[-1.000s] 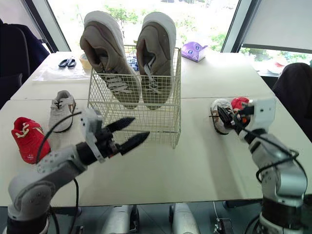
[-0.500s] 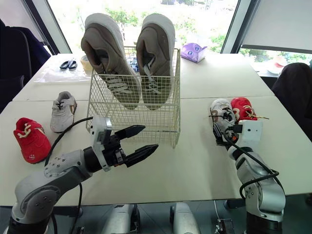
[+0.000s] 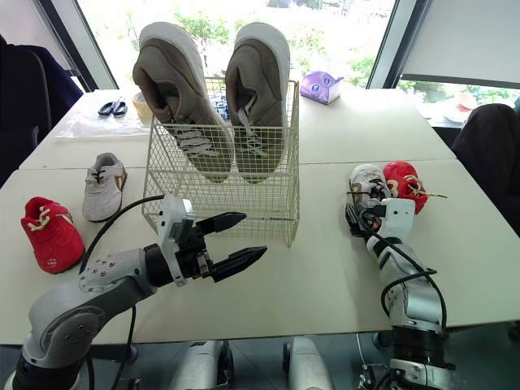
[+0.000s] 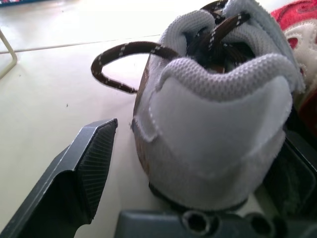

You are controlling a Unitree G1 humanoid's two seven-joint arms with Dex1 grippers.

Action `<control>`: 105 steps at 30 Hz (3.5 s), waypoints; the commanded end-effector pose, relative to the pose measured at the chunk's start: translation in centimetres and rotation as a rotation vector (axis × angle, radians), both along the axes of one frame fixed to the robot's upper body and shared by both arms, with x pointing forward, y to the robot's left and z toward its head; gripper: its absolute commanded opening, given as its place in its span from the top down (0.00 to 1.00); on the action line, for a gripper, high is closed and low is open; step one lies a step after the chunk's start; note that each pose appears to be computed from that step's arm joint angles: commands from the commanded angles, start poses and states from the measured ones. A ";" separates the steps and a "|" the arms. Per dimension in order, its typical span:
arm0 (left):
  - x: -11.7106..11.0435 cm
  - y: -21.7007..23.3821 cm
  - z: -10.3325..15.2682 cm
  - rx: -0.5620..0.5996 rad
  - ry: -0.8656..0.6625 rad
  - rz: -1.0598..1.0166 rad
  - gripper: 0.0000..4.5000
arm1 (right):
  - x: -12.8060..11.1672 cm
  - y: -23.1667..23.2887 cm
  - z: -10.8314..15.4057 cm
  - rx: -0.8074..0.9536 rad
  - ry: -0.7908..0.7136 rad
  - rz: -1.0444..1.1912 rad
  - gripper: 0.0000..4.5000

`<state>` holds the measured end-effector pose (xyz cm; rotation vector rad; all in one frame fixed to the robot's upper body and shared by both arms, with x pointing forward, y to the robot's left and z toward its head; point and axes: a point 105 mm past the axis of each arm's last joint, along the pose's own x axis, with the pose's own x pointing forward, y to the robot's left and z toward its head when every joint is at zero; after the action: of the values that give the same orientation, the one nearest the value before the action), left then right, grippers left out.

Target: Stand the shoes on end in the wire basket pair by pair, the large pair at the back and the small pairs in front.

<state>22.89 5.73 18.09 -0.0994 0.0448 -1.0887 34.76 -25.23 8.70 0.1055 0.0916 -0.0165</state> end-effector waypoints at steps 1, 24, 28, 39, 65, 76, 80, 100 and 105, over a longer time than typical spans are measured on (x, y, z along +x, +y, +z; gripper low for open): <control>-0.4 -0.1 1.0 0.013 -0.044 -0.004 0.00 | 0.4 0.1 0.0 0.005 -0.019 -0.010 0.19; 4.8 8.3 16.8 -0.449 -0.077 -0.055 0.00 | -3.7 6.9 32.8 -0.717 -1.038 0.274 0.65; 5.4 8.7 20.1 -0.565 -0.138 -0.107 0.00 | -5.0 11.0 32.7 -0.861 -1.067 0.525 0.65; 5.1 10.3 20.7 -0.480 -0.174 -0.137 0.00 | -7.7 15.3 30.4 -1.100 -1.108 0.891 0.65; 3.6 9.2 17.7 -0.258 -0.117 -0.299 0.93 | -8.8 17.6 27.7 -1.198 -1.099 1.217 0.40; 4.1 11.1 20.1 -0.733 -0.125 -0.183 0.93 | -7.7 10.9 28.7 0.265 -0.620 1.102 0.02; 4.8 9.7 19.9 -0.870 -0.111 -0.149 0.93 | -7.8 13.2 28.6 0.740 -0.661 1.030 0.02; 5.2 6.7 17.2 -0.924 -0.009 -0.185 0.93 | -7.7 20.7 31.0 0.843 -0.779 1.073 0.02; 5.4 6.3 16.2 -0.903 0.016 -0.176 0.93 | -9.0 22.1 31.8 0.845 -0.791 1.123 0.02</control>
<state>28.90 12.60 34.09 -0.9614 -0.4322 -1.1854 27.68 -3.92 39.16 0.9059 -0.5994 1.1203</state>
